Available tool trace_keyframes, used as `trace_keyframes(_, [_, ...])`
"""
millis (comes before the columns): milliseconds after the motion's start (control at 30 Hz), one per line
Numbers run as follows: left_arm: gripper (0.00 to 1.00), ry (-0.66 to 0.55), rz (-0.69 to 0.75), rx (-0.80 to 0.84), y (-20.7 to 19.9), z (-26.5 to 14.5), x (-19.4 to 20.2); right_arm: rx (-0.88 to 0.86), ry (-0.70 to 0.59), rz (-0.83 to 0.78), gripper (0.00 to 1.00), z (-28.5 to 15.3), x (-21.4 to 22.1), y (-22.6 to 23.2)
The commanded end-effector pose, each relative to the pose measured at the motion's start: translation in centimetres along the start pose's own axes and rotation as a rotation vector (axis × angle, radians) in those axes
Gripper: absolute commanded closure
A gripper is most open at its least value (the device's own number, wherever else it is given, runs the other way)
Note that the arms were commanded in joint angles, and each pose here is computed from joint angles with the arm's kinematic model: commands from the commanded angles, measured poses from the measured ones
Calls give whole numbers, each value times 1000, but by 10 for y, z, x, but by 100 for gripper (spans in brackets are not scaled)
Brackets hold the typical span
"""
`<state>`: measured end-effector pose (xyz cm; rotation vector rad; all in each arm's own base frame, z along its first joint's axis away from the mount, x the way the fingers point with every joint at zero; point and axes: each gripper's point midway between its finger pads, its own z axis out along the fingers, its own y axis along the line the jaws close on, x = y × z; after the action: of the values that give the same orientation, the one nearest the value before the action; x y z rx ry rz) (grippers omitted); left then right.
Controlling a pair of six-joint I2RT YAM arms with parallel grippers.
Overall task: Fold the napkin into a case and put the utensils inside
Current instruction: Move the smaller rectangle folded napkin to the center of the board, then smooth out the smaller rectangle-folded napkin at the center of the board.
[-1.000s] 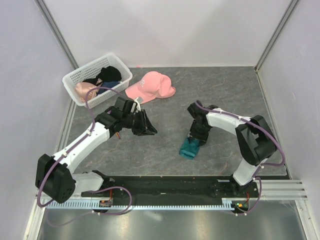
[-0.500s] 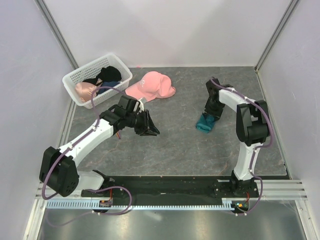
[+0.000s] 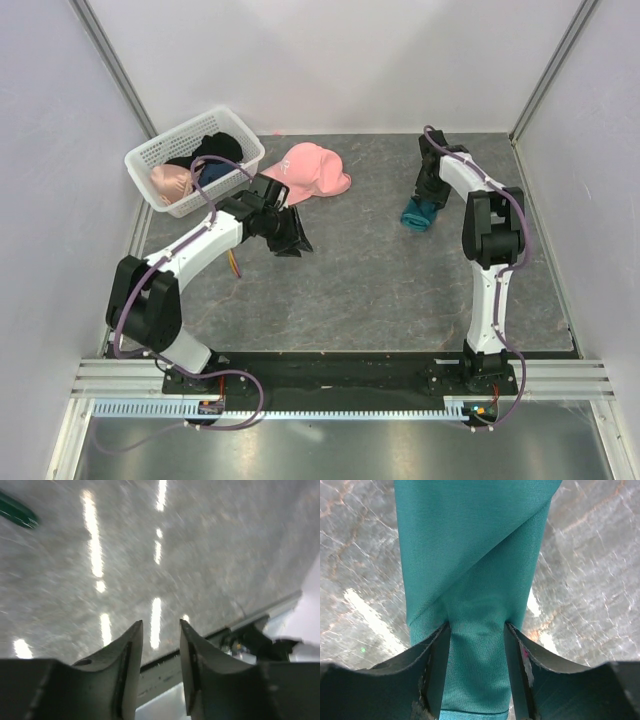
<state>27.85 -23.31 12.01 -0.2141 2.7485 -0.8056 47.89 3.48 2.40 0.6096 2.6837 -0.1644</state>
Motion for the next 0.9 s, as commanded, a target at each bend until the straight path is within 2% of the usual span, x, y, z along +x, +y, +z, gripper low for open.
trace_keyframes(0, [47, -115, 39, -153, 27, -4, -43, -12, 68, 20, 43, 7, 10, 3])
trace_keyframes(233, [34, -154, 20, -310, 71, 3, -68, -132, -18, 17, 32, -69, -12, 6])
trace_keyframes(333, [33, -155, 0, -349, 86, 6, -74, -171, -25, -28, 27, -85, -10, 6])
trace_keyframes(433, [35, -146, -16, -355, 94, 10, -80, -205, 9, -64, 29, -81, -1, 12])
trace_keyframes(533, [36, -134, -33, -344, 95, 13, -83, -238, 46, -69, 50, -70, 8, 20])
trace_keyframes(567, [37, -136, -39, -339, 94, 13, -85, -251, 74, -69, 60, -65, 16, 22])
trace_keyframes(633, [37, -134, -48, -333, 94, 13, -85, -259, 109, -70, 70, -53, 30, 24])
trace_keyframes(767, [36, -135, -75, -326, 99, 9, -86, -251, 177, -65, 78, -31, 61, 19])
trace_keyframes(867, [32, -133, -95, -325, 105, 5, -86, -242, 208, -61, 80, -20, 82, 12])
